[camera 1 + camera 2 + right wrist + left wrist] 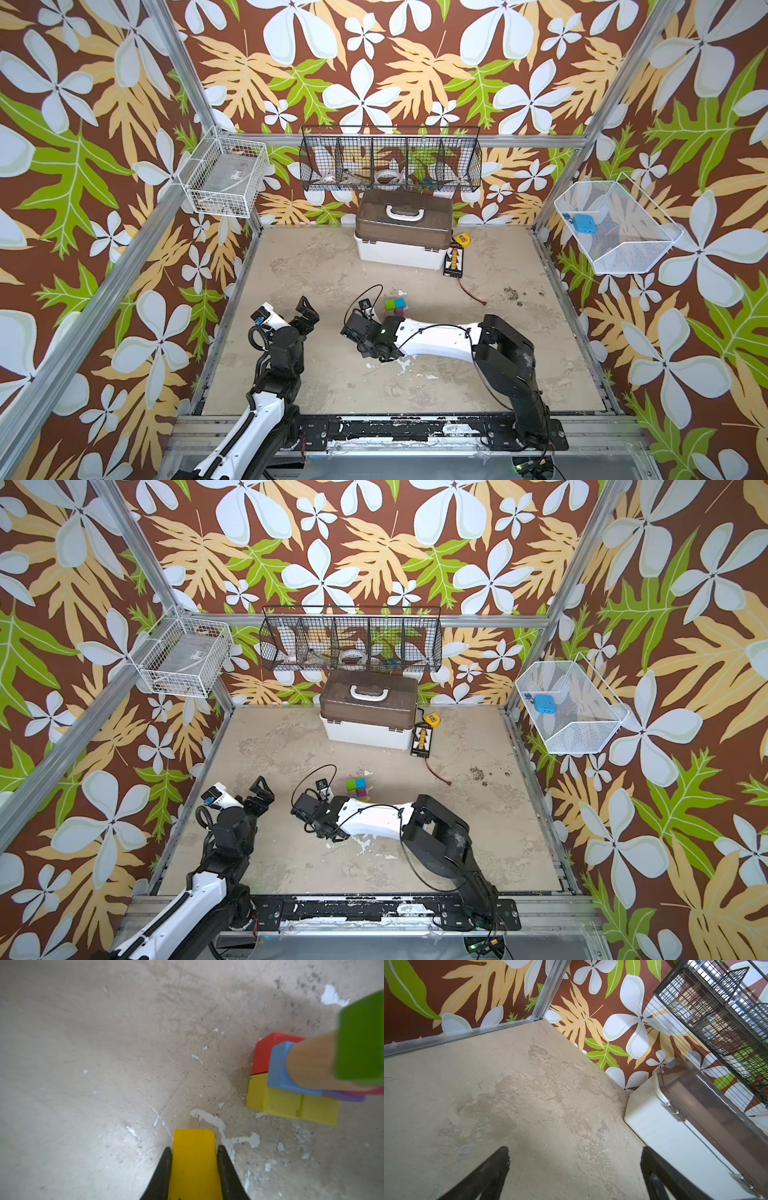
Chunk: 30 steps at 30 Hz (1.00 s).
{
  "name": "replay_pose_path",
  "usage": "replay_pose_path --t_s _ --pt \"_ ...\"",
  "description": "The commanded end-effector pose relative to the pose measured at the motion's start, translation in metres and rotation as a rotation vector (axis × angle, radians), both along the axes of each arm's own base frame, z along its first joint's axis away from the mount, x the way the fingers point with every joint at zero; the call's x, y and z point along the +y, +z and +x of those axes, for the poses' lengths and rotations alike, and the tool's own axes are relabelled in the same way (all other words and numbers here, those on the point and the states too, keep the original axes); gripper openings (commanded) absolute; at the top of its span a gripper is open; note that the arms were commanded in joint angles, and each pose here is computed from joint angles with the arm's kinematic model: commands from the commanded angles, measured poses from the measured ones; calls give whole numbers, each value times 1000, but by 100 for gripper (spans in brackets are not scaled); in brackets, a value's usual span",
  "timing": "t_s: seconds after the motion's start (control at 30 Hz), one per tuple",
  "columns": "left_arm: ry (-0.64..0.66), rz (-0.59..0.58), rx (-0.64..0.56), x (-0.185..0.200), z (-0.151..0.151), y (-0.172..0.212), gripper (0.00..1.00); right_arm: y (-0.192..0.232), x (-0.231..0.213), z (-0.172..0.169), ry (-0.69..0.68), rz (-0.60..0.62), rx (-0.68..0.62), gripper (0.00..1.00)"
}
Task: Build the wood block tower
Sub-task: 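Carry the yellow block with the right gripper up over the stack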
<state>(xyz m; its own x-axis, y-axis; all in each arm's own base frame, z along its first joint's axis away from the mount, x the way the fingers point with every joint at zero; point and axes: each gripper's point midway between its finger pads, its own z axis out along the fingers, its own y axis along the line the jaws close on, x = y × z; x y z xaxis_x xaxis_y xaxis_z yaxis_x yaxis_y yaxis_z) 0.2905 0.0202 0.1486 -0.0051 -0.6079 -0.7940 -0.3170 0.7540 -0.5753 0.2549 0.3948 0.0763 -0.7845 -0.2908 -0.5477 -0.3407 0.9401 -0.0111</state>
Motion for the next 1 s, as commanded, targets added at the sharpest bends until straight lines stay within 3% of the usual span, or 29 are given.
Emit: replay_pose_path --t_s 0.0,0.1,0.3,0.4,0.5,0.57,0.6,0.7,0.83,0.9,0.97 --pt "-17 -9 -26 -3 2 5 99 45 -16 2 20 8 -89 6" --pt "-34 -18 -29 -6 3 4 99 106 -44 10 -4 45 -245 3" --pt "-44 -23 -40 -8 4 6 99 224 -79 10 115 113 -574 0" --pt "-44 -21 -35 -8 4 4 99 248 -81 -1 282 141 -629 5" --pt "-45 -19 -35 -8 5 5 99 265 -78 -11 429 168 -600 6" --pt "-47 -15 -34 -8 5 5 98 278 -85 -14 460 177 -622 5" --pt "-48 -13 -32 -8 5 5 98 283 -85 -16 496 189 -626 0" --pt "-47 -9 -34 -8 5 6 98 269 -79 -30 685 198 -548 0" --pt "-48 -2 -30 -8 5 5 98 234 -82 -25 760 163 -433 0" --pt "-48 -2 -32 -8 5 6 98 216 -80 -31 882 183 -371 0" --pt "-53 -3 -31 -9 5 5 98 194 -80 -41 1042 118 -358 0"
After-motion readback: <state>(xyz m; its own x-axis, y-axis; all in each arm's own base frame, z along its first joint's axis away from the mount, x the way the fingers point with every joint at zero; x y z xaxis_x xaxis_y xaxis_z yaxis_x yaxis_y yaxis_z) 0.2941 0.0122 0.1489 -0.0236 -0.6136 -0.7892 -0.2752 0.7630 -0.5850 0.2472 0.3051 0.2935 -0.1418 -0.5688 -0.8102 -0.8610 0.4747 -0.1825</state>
